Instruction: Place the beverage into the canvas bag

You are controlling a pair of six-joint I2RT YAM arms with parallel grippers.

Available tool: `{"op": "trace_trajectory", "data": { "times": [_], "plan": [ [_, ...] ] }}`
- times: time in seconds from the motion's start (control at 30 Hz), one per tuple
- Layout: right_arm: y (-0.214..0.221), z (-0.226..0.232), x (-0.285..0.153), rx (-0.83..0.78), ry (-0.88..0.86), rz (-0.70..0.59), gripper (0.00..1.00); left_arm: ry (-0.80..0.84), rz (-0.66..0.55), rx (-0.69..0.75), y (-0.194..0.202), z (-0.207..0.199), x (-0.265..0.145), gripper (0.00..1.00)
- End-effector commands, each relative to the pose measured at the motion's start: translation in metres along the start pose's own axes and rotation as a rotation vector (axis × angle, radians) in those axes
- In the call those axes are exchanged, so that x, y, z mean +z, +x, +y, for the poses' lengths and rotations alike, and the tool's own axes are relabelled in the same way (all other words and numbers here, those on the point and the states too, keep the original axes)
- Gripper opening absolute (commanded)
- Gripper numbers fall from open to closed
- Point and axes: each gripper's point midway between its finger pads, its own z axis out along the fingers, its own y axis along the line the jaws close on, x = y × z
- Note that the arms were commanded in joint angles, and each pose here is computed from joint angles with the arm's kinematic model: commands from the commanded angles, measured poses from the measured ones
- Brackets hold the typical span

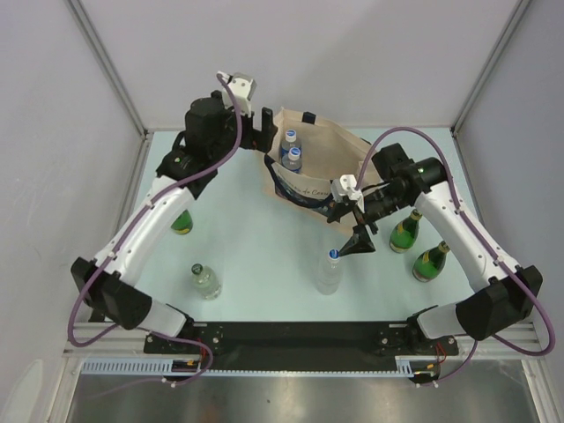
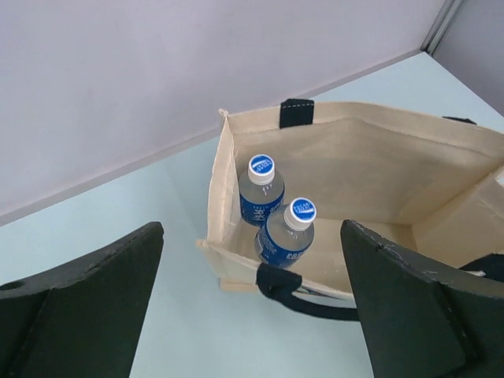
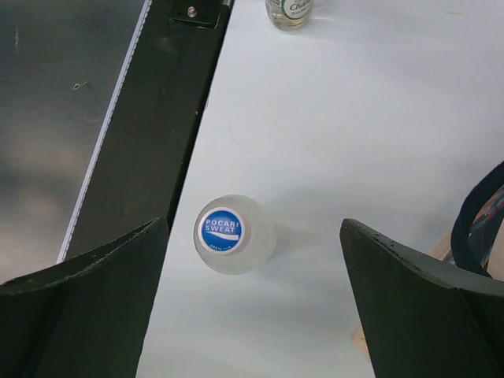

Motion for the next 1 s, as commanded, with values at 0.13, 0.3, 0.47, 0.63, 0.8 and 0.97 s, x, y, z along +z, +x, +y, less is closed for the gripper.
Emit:
{"op": "trace_trajectory", "data": {
  "times": [0.13,0.3,0.47,0.63,0.8,0.97],
  "plan": [
    [0.001,0.013,0.002,-0.027,-0.03,0.003,0.96,0.081,0.04,-0.066,0.018,-0.016,-0.012,1.0],
    [0.011,0.017,0.007,-0.02,-0.046,0.026,0.95,0.158,0.041,-0.073,0.011,-0.032,-0.004,1.0],
    [0.013,0.017,0.009,-0.013,-0.039,0.021,0.94,0.209,0.041,-0.059,0.002,-0.044,0.012,0.99],
    [0.007,0.012,0.007,-0.021,-0.008,0.012,0.93,0.21,0.134,-0.039,0.025,-0.056,0.051,0.94],
    [-0.008,0.002,-0.008,-0.01,0.054,-0.027,0.93,0.105,0.223,0.024,0.042,-0.056,0.077,0.84],
    [-0.016,-0.013,-0.025,0.017,0.13,-0.074,0.92,0.0,0.291,0.057,0.063,-0.051,0.094,0.76]
  ]
}}
